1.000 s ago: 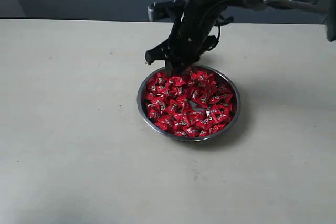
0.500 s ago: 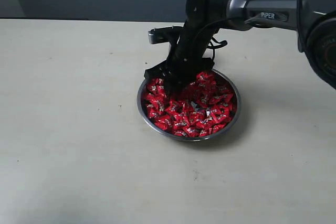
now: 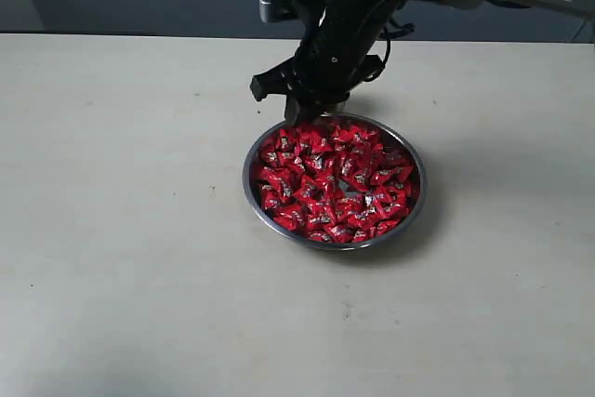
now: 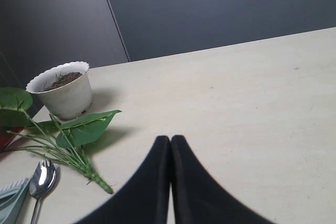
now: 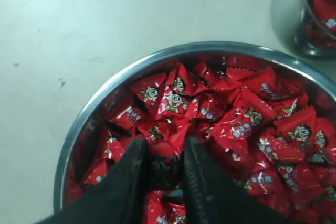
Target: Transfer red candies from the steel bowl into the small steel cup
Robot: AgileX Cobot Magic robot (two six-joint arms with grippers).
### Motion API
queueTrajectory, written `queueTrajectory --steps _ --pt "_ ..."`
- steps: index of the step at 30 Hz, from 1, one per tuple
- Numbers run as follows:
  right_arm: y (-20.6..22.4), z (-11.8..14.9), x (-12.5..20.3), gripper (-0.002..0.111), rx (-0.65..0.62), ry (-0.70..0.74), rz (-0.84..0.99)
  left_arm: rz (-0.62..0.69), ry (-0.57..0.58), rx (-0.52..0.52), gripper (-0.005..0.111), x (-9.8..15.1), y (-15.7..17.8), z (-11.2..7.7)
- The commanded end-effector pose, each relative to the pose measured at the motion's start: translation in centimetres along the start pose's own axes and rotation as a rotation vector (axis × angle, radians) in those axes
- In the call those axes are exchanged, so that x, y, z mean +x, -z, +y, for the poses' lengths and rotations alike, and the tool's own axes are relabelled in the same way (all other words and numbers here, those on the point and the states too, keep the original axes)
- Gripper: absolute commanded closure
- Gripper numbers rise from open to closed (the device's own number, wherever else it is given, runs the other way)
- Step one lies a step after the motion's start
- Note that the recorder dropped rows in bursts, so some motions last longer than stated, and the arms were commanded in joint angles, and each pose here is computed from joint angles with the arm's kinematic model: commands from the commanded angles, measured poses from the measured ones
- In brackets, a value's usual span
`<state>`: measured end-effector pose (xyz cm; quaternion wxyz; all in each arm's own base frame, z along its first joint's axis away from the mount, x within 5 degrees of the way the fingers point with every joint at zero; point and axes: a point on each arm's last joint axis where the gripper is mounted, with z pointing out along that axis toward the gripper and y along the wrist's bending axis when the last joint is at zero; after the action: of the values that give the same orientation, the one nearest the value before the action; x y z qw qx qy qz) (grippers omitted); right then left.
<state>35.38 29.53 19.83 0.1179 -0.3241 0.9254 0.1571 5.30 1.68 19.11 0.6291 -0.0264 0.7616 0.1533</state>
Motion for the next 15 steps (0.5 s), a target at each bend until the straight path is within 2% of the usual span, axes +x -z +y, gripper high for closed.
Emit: queueTrajectory --steps 1,2,4,7,8,11,15 --pt "-1.4 -0.8 0.1 0.108 0.042 0.041 0.02 -0.014 -0.001 0.001 0.106 -0.1 0.0 0.0" --pt "-1.7 -0.9 0.2 0.108 0.04 0.036 0.029 -0.014 -0.001 0.001 0.106 -0.1 0.0 0.0" --pt "-2.3 -0.8 0.3 0.099 0.02 0.016 0.044 -0.014 -0.001 0.001 0.106 -0.1 0.0 0.0" --pt "-2.4 -0.9 0.5 0.067 0.027 0.023 0.064 -0.014 -0.001 0.001 0.106 -0.1 0.0 0.0" --pt "-2.2 -1.1 0.5 0.061 0.045 0.039 0.078 -0.014 -0.001 0.001 0.106 -0.1 0.0 0.0" --pt "-1.6 -1.2 0.4 0.061 0.075 0.072 0.098 -0.014 -0.001 0.001 0.106 -0.1 0.0 0.0" --pt "-1.1 -2.1 0.8 0.061 0.174 0.146 0.184 -0.014 -0.001 0.001 0.106 -0.1 0.0 0.0"
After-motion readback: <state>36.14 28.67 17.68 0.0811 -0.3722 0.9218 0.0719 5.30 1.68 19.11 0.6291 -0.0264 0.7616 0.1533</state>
